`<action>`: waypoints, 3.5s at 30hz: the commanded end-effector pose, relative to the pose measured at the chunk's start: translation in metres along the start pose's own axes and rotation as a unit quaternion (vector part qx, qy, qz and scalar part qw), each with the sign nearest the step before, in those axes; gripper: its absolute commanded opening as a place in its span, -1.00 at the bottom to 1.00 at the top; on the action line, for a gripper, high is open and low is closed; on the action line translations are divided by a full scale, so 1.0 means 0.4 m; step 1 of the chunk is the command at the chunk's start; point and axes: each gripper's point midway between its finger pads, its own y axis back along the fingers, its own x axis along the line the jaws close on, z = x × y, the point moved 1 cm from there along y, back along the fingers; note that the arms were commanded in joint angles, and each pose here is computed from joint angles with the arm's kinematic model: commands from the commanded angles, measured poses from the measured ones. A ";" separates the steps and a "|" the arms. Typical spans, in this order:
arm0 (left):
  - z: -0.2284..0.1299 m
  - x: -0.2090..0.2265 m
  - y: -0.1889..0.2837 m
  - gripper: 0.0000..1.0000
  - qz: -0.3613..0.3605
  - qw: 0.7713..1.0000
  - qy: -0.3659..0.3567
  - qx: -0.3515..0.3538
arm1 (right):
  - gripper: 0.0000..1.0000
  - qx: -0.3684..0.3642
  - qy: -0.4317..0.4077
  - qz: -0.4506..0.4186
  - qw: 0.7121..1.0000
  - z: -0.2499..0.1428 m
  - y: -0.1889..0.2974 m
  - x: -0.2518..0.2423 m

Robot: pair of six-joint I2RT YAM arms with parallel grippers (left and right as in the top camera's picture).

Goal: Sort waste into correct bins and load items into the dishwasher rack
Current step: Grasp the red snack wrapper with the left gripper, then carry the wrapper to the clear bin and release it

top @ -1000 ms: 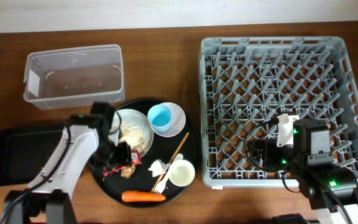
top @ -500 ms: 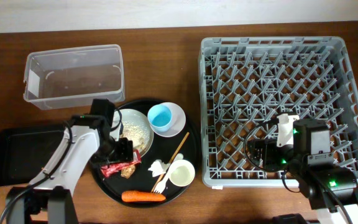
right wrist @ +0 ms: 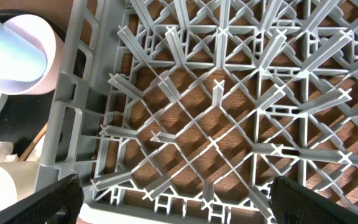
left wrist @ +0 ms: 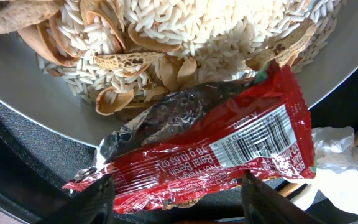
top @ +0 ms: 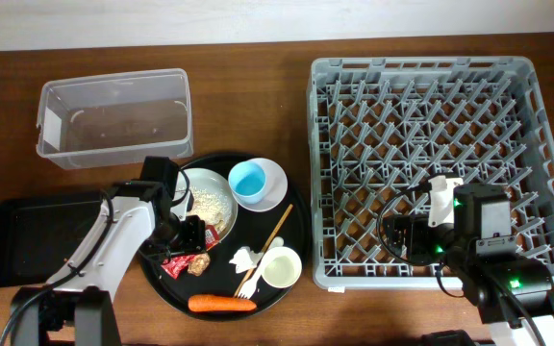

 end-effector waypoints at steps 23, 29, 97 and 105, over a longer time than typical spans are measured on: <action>0.050 0.002 0.035 0.53 0.018 0.999 -0.031 -0.038 | 0.97 -0.009 -0.005 0.004 1.000 0.015 0.010 0.003; 0.042 -0.049 0.026 0.56 0.061 0.991 -0.109 -0.042 | 0.97 -0.009 -0.005 0.004 1.000 0.015 0.010 0.003; 0.281 -0.096 0.369 -0.99 0.131 0.963 -0.104 -0.210 | 0.97 -0.005 -0.005 0.003 1.000 0.011 0.010 0.003; 0.469 -0.002 0.466 -0.99 0.066 0.933 -0.023 -0.354 | 0.97 -0.001 -0.006 0.003 1.000 0.006 0.010 0.002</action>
